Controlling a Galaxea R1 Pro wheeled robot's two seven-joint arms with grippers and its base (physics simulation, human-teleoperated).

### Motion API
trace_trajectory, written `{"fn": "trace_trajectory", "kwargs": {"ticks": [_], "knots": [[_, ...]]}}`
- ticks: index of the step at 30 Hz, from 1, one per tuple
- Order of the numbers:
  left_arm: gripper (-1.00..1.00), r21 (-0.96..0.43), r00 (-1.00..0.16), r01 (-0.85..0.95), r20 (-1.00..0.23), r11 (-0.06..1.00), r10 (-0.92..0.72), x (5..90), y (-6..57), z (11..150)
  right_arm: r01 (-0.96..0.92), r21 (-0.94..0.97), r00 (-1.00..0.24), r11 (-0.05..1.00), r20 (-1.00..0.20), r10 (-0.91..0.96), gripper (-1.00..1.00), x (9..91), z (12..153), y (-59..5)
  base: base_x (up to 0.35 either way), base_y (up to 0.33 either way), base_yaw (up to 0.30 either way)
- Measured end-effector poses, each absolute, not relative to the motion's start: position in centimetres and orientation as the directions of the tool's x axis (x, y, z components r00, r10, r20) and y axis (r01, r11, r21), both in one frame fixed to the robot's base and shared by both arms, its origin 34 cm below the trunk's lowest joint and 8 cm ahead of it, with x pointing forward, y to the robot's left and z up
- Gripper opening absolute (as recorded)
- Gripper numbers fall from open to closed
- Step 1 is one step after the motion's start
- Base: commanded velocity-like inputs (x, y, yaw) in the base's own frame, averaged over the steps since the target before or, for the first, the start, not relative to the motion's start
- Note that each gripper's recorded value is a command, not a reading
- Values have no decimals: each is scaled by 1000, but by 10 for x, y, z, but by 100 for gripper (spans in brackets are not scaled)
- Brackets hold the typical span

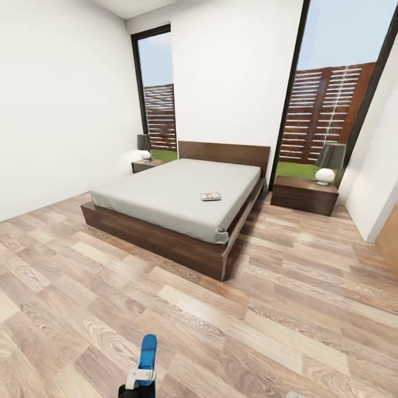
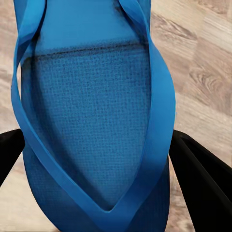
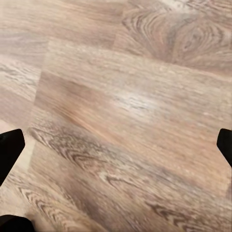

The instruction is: In the bedroom, move the book from the bed onto either nightstand, and place the two sandals side by side next to the bed.

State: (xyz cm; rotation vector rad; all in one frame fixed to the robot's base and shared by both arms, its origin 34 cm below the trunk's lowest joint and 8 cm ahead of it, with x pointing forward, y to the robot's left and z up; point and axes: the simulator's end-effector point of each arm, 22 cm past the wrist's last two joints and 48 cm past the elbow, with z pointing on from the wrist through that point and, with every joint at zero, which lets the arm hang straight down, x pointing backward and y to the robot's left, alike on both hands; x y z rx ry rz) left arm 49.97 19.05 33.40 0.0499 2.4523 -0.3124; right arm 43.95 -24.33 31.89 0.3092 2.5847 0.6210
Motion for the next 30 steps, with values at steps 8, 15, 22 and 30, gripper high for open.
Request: {"fn": "trace_trajectory", "kwargs": {"ticks": [8, 15, 22, 30], "knots": [[-100, -214, -785, 114, -618, 970, -44, 499, 189, 334, 107, 477, -869, 872, -382, 316, 100, 439, 319, -243, 0, 0, 289], [-100, -215, -785, 114, -618, 970, -45, 499, 188, 334, 107, 477, -869, 873, -382, 315, 100, 439, 319, -243, 0, 0, 289], [-100, -216, -785, 114, -618, 970, -46, 499, 187, 334, 107, 477, -869, 872, -382, 316, 100, 439, 319, -243, 0, 0, 289], [-100, -223, -785, 119, -618, 967, -46, 499, 180, 334, 107, 477, -869, 872, -381, 316, 100, 439, 319, -242, 0, 0, 289]]}}
